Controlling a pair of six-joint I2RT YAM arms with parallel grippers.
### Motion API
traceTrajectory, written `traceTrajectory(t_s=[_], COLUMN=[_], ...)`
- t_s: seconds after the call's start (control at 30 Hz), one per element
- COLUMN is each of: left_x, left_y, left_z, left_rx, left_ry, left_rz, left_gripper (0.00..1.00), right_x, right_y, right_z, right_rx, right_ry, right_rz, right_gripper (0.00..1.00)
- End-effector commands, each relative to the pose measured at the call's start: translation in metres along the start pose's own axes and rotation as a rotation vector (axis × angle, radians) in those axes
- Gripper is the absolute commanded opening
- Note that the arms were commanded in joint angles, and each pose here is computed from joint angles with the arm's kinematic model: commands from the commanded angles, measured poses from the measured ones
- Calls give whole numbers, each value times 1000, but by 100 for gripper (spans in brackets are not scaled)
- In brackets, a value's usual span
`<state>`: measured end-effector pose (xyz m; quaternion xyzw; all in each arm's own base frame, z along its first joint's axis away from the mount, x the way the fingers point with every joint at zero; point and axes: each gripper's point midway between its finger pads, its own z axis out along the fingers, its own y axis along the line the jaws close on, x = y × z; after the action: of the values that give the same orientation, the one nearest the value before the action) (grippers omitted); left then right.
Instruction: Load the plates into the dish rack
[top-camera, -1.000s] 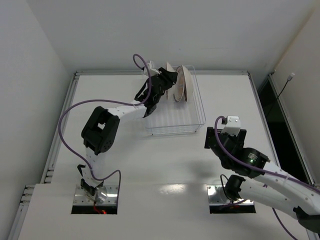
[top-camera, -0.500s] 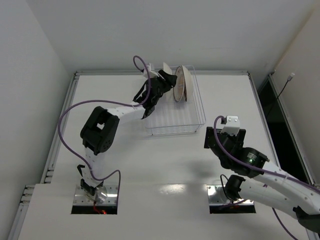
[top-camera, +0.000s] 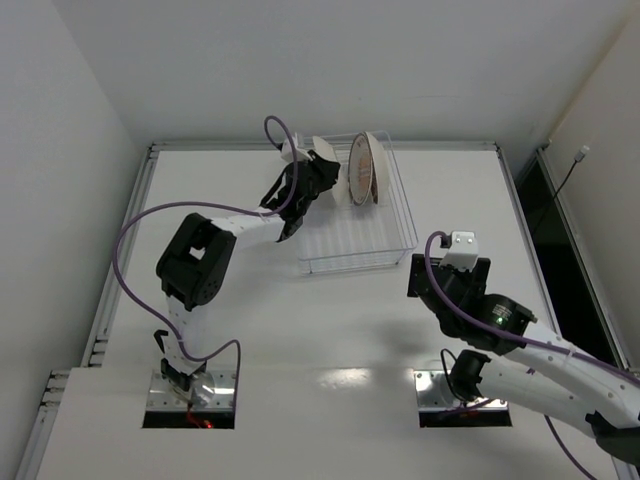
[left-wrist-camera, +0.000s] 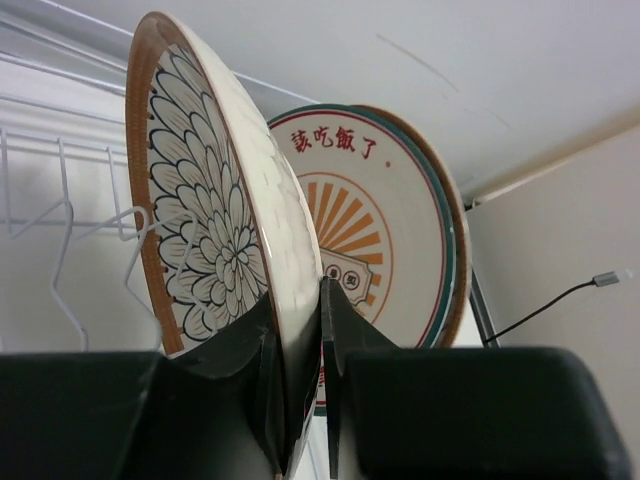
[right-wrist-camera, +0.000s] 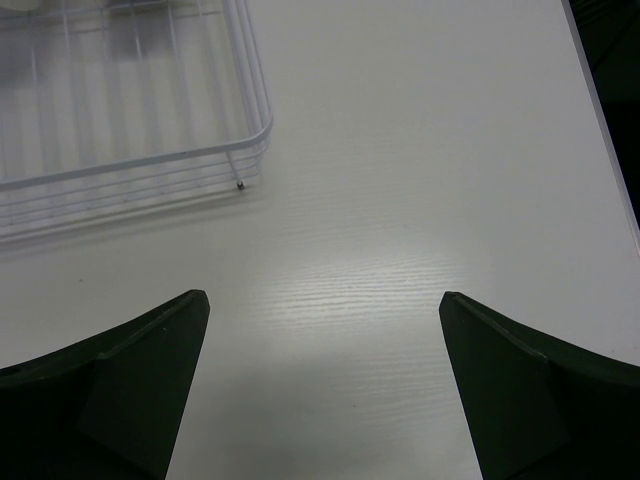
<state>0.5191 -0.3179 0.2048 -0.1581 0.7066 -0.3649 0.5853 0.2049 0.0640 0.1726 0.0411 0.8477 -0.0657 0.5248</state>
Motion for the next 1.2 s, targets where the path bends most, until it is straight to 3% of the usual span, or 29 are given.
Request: traceTrajectory(t_s=[0.0,0.37,0.43,0.63,0.67,0.7,0.73,0.9,1.17], left_x=[-15,-13,-17,-15,-18,-14,-16,-28,-87], left_y=[-38,-41,-49,-62,-66,-69,-73,-102,-167], left_z=[-10,11,15,19,19,18,18,14,-32], left_rx=[63,-1,14,44,49,57,68,121,265], left_ry=[-17,57,59,80,73,78,79,47,-52], left_rz=[24,228,257,303,301,316,335,389,440], left_gripper=[0,0,8,49,76,92,100,100,100], right_x=[-4,-7,-7,-6,-6,-6,-6,-4,-4], right_y=[6,8,8,9,9,9,9,10,10], right_z=[-1,-1,-1,0,0,0,0,2,2], right_rx=[-20,-24,-24,-20,-20,-20,-20,-14,-14], right_ry=[-10,-15,-15,-10,-10,-10,-10,-2,-2], right_rz=[15,14,14,6,6,6,6,-8,-8], right_gripper=[100,100,100,100,100,100,100,100,100])
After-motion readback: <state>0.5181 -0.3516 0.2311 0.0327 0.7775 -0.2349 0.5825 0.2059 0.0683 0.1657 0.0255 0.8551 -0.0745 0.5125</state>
